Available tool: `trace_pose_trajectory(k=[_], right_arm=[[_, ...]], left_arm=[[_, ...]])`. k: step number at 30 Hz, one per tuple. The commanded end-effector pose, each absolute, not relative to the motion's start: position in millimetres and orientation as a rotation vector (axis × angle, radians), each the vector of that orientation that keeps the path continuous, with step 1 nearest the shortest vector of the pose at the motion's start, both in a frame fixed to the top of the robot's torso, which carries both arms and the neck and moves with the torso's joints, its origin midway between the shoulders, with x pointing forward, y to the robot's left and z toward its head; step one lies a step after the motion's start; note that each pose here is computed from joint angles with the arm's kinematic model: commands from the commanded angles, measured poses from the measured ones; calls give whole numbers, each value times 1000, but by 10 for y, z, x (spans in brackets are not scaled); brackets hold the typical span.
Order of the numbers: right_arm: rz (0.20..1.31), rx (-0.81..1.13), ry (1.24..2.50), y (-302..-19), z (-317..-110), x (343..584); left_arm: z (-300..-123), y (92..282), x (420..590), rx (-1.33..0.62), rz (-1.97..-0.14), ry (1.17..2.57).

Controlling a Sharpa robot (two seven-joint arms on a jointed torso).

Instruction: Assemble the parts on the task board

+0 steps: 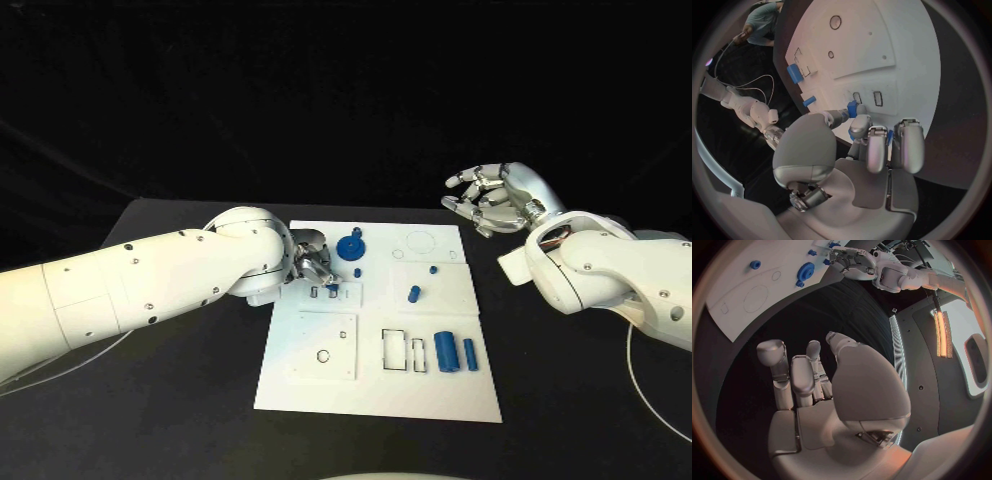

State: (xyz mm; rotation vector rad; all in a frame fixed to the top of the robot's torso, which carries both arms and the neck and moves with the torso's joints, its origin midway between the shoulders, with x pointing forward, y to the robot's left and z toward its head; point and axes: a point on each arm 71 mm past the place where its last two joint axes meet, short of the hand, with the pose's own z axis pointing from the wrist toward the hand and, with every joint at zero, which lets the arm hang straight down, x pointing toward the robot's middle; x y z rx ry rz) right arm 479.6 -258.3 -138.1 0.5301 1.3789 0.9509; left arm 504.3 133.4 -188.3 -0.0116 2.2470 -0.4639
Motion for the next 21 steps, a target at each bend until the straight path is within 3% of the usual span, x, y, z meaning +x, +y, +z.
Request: trace_pose_trajectory(k=[1, 21], right_arm=[[961, 518, 1388, -2569, -1385, 4790], [962, 518, 1388, -2570, -1384, 4786]], left_arm=[[-1899, 1323, 5029, 9, -463, 2270], [-1938, 1297, 5020, 45, -443, 2298]])
